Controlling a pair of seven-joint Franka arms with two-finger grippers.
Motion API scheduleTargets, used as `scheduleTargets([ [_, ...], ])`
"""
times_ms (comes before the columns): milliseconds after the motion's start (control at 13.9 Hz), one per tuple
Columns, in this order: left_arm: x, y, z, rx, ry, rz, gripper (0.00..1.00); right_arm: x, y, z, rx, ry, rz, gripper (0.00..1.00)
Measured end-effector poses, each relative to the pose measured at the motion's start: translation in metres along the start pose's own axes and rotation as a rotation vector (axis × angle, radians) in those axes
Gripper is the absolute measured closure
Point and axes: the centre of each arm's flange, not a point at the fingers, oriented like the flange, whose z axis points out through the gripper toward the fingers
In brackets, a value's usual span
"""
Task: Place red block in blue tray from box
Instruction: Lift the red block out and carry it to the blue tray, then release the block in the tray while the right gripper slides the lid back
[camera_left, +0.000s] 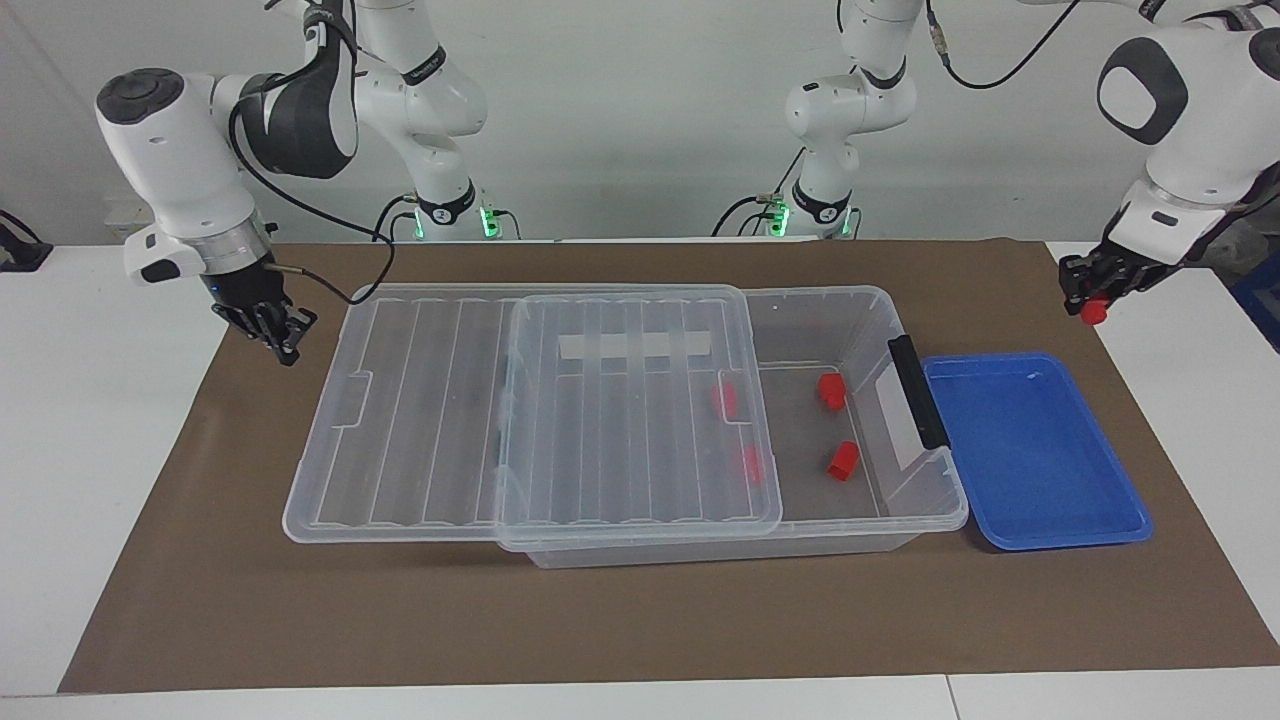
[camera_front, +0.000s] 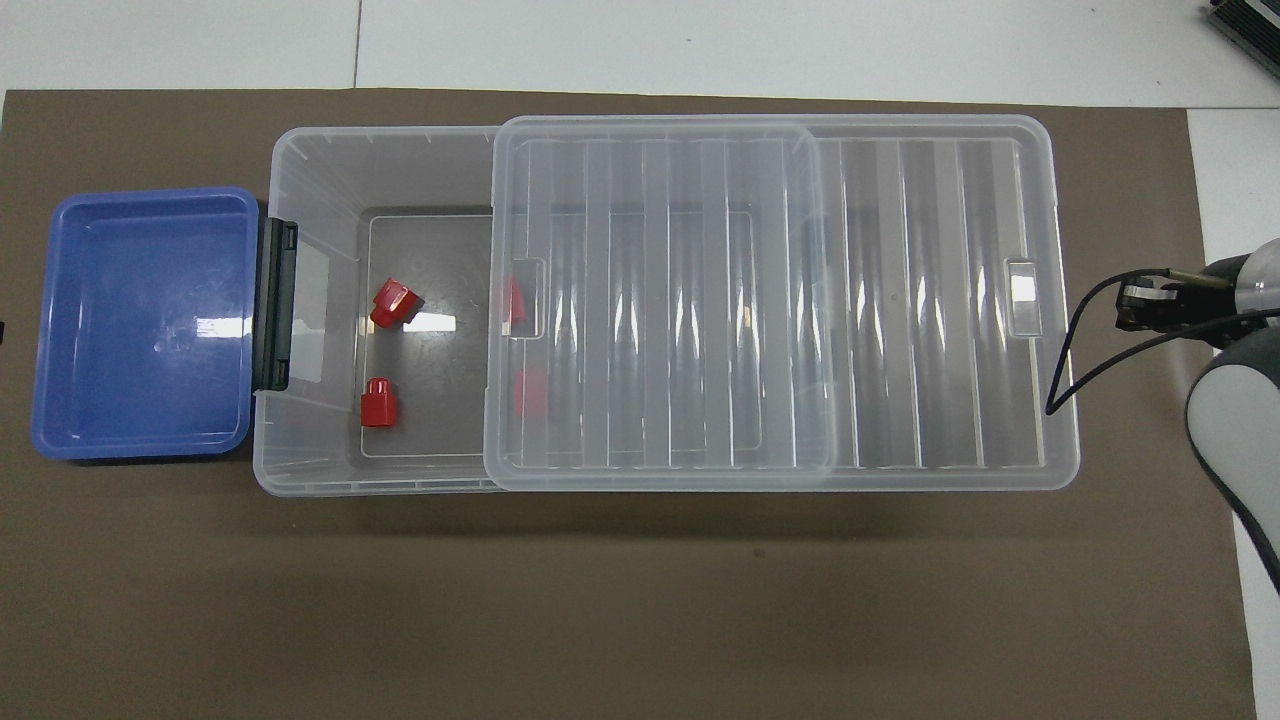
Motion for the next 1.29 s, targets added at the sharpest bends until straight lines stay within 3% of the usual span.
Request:
scheduleTargets([
  [431, 0.01, 0.007, 0.112, -0.083, 0.116, 0.002, 0.66, 0.003, -0.012, 0.026, 0.006, -0.006, -0.022, 0.99],
  [790, 0.018, 0.005, 0.19, -0.078, 0.117, 0.064, 0.66, -0.001, -0.049, 0.033, 0.019, 0.001, -0.084, 0.99],
  [1077, 0.005, 0.002, 0.245, -0.056, 0.144, 0.082, 0.66, -0.009, -0.078, 0.034, 0.026, 0.0, -0.136, 0.99],
  [1292, 0.004, 0.003, 0.25, -0.051, 0.156, 0.082, 0.66, -0.018, -0.106, 0.033, 0.032, 0.0, -0.185, 0.99],
])
